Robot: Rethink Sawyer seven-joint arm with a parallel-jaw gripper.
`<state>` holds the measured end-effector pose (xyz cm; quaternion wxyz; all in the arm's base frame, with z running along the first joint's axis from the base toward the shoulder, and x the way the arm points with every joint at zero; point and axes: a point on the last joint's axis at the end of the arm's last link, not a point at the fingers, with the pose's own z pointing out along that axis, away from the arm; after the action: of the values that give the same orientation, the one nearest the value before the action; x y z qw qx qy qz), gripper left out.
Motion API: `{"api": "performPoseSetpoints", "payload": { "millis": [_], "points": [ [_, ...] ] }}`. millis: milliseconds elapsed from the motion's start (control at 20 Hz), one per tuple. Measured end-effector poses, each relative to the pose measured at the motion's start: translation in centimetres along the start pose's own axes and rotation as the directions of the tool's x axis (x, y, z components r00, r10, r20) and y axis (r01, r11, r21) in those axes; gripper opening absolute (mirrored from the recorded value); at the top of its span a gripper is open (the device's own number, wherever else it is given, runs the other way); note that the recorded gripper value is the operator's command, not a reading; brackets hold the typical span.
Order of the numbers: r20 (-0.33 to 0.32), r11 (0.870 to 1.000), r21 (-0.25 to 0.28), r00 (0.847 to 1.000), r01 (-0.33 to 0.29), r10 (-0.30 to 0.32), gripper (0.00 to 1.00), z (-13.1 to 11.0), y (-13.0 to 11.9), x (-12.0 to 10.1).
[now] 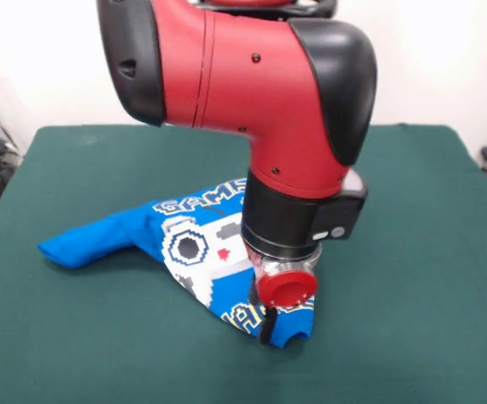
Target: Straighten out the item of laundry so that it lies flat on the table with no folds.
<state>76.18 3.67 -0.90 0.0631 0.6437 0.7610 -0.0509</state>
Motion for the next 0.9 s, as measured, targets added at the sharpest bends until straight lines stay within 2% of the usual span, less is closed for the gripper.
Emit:
{"api": "performPoseSetpoints", "payload": {
  "millis": [50,250,650,900],
  "points": [
    [-0.028,1.000,-0.003,0.999,-0.015,0.015,1.00,-0.3,0.4,0.2],
    [-0.071,0.999,-0.012,0.997,-0.034,0.033,1.00,-0.4,1.0,0.7],
    [-0.107,0.999,-0.018,0.994,-0.039,0.037,1.00,-0.6,1.5,1.4],
    [-0.122,0.999,0.042,0.992,-0.027,0.031,1.00,-0.7,0.8,2.1]
  ]
}}
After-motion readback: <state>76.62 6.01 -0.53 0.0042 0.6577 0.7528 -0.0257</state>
